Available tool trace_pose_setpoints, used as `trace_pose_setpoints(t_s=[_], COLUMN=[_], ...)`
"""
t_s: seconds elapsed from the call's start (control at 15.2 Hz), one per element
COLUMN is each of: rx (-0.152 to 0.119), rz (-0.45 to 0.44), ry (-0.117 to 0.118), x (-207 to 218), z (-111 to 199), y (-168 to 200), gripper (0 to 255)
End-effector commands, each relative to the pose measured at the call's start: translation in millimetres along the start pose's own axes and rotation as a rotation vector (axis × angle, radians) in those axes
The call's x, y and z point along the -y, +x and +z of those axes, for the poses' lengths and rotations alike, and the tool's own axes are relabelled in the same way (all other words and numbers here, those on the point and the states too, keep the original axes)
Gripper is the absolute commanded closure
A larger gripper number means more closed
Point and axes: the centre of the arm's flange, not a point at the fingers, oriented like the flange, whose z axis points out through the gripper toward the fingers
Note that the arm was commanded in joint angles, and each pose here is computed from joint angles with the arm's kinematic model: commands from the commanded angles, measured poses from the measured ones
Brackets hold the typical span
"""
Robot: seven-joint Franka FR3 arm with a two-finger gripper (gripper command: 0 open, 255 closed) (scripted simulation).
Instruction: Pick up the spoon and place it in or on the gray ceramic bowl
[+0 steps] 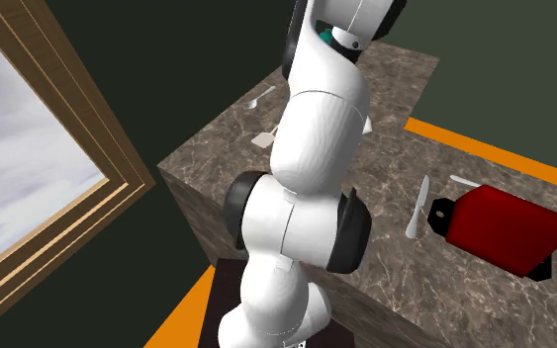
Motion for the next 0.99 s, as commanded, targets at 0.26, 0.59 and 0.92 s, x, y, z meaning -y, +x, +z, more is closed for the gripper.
trace_pose_setpoints(t_s=[0.26, 0.59, 0.92], rx=[0.001, 0.001, 0.001], rz=[-0.005, -0.005, -0.005], ry=[-0.001, -0.001, -0.001], x=[-72, -75, -79], z=[-5, 20, 46], y=[34, 28, 22], gripper=[255, 255, 255])
